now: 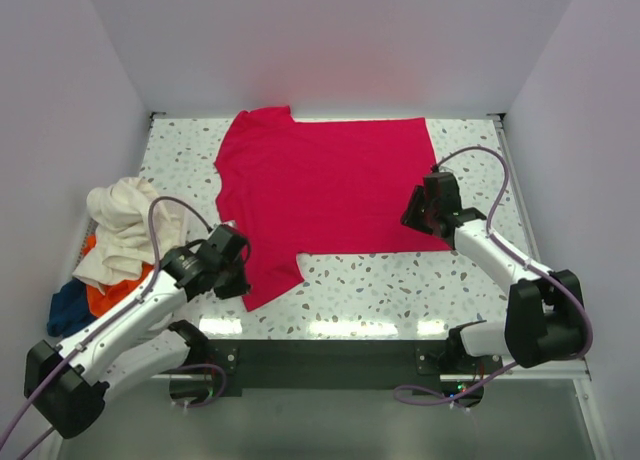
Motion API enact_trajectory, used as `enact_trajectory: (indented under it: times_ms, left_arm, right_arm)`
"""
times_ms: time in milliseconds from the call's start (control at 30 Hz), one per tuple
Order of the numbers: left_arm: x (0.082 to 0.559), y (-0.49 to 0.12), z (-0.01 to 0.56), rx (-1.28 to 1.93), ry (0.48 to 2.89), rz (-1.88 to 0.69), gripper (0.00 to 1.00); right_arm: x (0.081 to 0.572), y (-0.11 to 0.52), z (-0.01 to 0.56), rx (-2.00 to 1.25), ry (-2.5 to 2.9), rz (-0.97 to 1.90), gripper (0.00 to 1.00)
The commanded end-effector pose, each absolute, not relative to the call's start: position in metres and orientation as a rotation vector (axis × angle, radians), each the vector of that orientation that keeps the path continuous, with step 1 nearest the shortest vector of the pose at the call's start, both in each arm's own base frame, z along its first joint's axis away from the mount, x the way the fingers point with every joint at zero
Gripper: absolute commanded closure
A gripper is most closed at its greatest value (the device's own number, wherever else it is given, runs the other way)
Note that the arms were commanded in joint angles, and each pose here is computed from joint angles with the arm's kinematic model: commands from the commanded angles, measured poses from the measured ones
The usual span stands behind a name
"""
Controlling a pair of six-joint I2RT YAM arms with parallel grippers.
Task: Fold and stack the t-shirts
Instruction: Flatten the tshirt out
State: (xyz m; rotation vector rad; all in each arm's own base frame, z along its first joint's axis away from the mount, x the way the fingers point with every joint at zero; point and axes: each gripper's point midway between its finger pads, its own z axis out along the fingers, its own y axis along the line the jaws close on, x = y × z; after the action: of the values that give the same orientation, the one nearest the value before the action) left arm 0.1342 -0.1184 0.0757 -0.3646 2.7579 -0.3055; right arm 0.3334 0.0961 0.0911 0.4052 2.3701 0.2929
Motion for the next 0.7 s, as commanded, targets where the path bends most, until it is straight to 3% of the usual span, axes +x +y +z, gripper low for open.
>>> enact_trajectory:
  times_ms: [0, 100, 200, 533, 667]
  left_arm:
    - [0.16, -0.118, 0.102, -0.324, 2.664, -0.254, 0.9]
    - [0.189, -0.112, 0.117, -0.354, 2.566, -0.165, 0.58]
    - [0.217, -0.109, 0.123, -0.418, 2.464, -0.114, 0.5]
    - [0.324, -0.077, 0.104, -0.682, 2.207, -0.088, 0.58]
    - [0.344, -0.079, 0.082, -0.704, 2.247, -0.032, 0.61]
  right_arm:
    - [0.329, 0.08, 0.099, 0.422, 2.345, 0.214, 0.61]
    - [0.326, 0.077, 0.1, 0.43, 2.348, 0.209, 0.6]
    - [0.323, 0.074, 0.102, 0.439, 2.34, 0.204, 0.55]
    - [0.33, 0.063, 0.1, 0.505, 2.319, 0.244, 0.52]
    - [0.334, 0.06, 0.097, 0.526, 2.316, 0.253, 0.53]
